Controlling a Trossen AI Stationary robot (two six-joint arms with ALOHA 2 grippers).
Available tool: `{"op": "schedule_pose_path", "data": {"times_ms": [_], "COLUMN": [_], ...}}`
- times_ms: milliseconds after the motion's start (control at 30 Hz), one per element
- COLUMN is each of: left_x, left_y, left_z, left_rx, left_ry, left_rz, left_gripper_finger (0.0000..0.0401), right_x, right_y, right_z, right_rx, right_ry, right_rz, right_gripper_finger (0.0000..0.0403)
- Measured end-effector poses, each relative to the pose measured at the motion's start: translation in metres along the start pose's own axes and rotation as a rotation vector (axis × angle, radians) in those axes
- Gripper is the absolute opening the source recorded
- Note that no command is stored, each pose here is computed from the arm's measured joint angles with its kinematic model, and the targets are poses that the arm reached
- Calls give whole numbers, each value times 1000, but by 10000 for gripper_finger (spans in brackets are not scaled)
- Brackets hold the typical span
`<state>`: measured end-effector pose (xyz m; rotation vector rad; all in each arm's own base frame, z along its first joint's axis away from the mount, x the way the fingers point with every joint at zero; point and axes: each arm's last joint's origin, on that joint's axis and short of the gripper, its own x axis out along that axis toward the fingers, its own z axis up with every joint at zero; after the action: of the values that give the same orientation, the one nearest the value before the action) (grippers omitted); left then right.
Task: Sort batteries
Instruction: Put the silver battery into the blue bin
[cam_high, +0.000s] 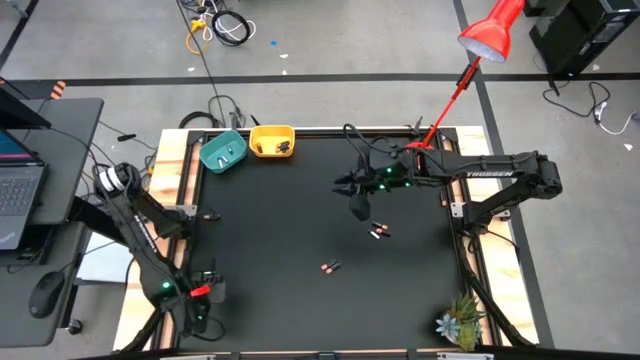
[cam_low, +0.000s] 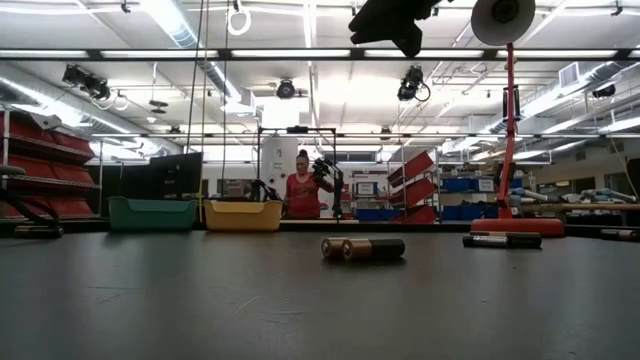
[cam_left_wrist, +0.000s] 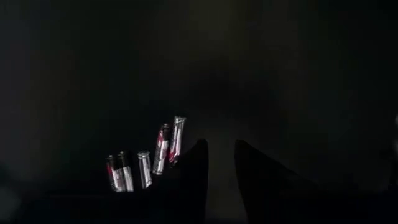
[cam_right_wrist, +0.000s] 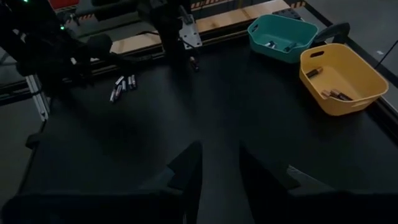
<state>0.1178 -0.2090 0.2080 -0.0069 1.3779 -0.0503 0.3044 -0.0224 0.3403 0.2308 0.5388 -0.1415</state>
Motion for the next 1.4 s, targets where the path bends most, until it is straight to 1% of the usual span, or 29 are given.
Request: {"op": "schedule_pose_path", "data": {"times_ms": [67, 167, 267, 467, 667, 967, 1133, 1400], "left_x": [3, 11, 21, 32, 40, 46, 54, 57], "left_y": [0, 2, 5, 13, 12, 17, 19, 23], "left_z": [-4, -9, -13, -14, -15, -19, -21, -15], "left_rx": [32, 44, 30, 17, 20, 21, 12, -24], "left_ry": [24, 56, 84, 93, 76, 86, 99, 97], "left_rz": [39, 75, 57, 75, 34, 51, 9, -3], "left_gripper_finger": [90, 100, 115, 137, 137, 137, 137, 131], "right_x": [0, 0, 0, 0, 0, 0, 0, 0], "right_y": [0, 0, 0, 0, 0, 0, 0, 0], "right_z": [0, 0, 0, 0, 0, 0, 0, 0], "right_rx": [13, 28, 43, 76, 75, 75, 86, 91], "right_ry": [0, 0, -1, -2, -9, -11, -12, -14], "right_rz": [0, -1, -3, -6, -34, -36, -35, -35], "right_gripper_finger": [115, 115, 115, 115, 115, 115, 115, 115]}}
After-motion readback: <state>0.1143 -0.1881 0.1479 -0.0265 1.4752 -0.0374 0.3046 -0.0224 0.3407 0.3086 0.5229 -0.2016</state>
